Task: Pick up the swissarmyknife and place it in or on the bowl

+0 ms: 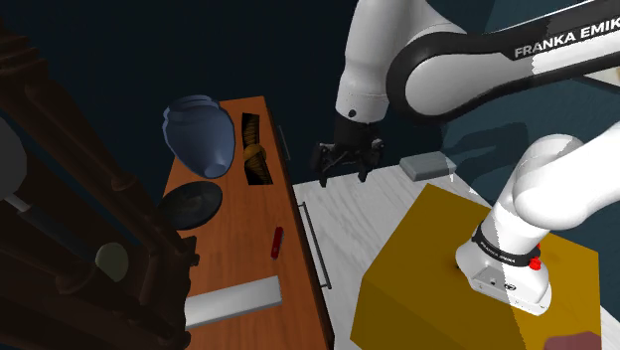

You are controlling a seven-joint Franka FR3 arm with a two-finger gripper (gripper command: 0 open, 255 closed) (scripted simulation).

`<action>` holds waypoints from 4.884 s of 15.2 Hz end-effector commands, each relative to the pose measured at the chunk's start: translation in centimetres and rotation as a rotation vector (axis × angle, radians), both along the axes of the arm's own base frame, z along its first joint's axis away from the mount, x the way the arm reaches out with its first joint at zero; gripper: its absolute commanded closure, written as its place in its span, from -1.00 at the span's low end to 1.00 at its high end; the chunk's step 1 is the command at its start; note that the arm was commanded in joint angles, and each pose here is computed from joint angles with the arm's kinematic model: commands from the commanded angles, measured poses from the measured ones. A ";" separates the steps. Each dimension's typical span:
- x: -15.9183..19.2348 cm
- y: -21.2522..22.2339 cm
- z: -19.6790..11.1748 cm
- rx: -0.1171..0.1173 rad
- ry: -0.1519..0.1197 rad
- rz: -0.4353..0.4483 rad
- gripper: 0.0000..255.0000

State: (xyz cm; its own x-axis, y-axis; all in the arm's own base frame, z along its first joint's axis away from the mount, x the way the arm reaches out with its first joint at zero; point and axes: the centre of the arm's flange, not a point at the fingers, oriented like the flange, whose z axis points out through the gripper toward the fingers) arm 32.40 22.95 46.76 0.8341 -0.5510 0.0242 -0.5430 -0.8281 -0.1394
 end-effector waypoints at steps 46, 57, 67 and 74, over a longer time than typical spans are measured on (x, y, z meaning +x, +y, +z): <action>7.5 14.1 -9.1 0.035 -0.019 -0.352 1.00; 7.5 14.1 -3.3 0.035 -0.019 -0.352 1.00; 15.1 16.4 -0.9 0.035 -0.019 -0.352 1.00; 23.9 19.1 -0.5 0.035 -0.019 -0.352 1.00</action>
State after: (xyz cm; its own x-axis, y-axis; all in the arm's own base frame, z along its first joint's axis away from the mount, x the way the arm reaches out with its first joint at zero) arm 55.15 41.35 46.49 0.5936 -0.8047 0.0106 -0.7906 -0.5855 -0.1790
